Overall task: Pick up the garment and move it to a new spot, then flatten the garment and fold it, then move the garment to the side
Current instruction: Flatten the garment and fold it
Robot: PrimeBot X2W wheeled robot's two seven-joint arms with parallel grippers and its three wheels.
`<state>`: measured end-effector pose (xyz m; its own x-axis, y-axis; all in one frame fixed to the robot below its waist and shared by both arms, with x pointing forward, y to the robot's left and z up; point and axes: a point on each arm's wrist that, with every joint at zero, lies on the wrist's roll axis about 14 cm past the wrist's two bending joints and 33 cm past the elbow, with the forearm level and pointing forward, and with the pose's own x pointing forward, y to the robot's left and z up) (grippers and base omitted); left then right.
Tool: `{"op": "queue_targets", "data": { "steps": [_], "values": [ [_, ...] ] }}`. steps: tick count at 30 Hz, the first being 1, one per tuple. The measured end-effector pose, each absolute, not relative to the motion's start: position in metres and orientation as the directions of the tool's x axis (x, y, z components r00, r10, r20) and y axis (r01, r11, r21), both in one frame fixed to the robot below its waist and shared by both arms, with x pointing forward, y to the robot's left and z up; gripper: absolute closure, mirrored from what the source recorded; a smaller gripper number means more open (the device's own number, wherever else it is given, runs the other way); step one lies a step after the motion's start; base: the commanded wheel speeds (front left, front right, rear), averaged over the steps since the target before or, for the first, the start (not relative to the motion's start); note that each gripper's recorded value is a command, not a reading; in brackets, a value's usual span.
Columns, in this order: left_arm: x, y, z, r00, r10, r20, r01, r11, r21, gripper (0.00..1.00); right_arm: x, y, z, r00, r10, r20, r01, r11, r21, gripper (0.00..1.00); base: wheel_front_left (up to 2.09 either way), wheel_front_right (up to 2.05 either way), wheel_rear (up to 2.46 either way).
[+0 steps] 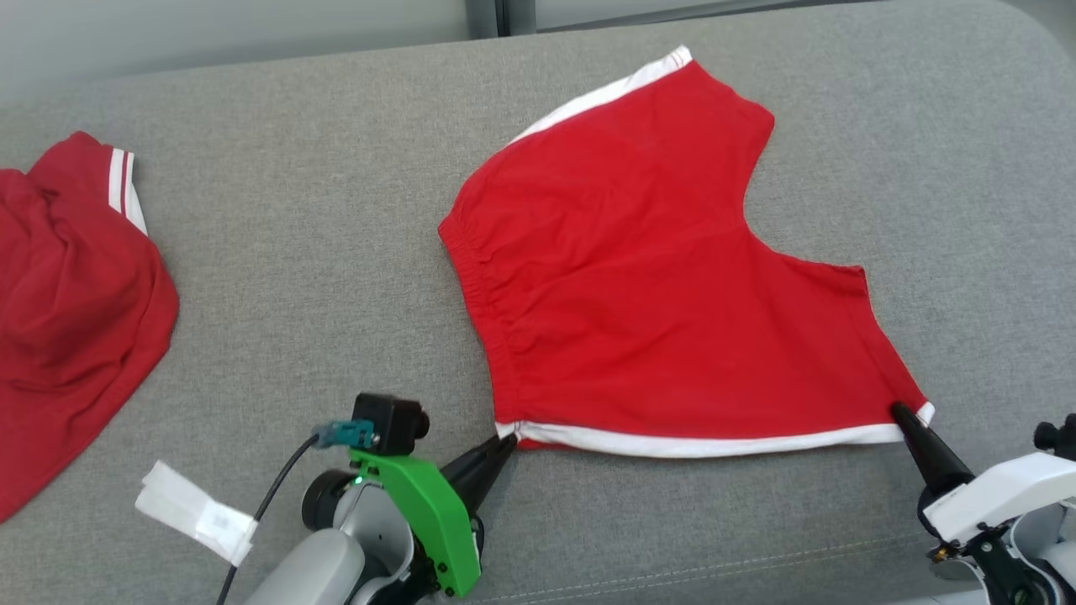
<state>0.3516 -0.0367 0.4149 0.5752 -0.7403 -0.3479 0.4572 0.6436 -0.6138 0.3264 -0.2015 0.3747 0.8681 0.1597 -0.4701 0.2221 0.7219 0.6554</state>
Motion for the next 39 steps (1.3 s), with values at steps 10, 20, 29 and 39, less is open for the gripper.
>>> {"op": "queue_targets", "data": {
  "steps": [10,20,29,39],
  "values": [
    [0.317,-0.022,0.435,0.588,-0.751,-0.3,0.388,0.588,-0.71,1.0,0.299,-0.234,0.382,0.871,0.094,-0.482,0.285,0.702,0.653,1.0,0.0,0.0,0.0],
    [0.293,-0.011,0.448,0.615,-0.735,-0.286,0.288,0.547,-0.786,1.0,0.281,-0.24,0.393,0.859,0.141,-0.493,0.278,0.68,0.679,1.0,0.0,0.0,0.0],
    [0.315,-0.016,0.489,0.588,-0.784,-0.2,0.353,0.471,-0.808,1.0,0.363,-0.234,0.467,0.948,0.183,-0.261,0.084,0.647,0.758,1.0,0.0,0.0,0.0],
    [0.393,-0.009,0.509,0.583,-0.786,-0.206,0.415,0.506,-0.756,1.0,0.454,-0.228,0.49,0.95,0.199,-0.24,0.033,0.701,0.713,1.0,0.0,0.0,0.0]
  ]
}}
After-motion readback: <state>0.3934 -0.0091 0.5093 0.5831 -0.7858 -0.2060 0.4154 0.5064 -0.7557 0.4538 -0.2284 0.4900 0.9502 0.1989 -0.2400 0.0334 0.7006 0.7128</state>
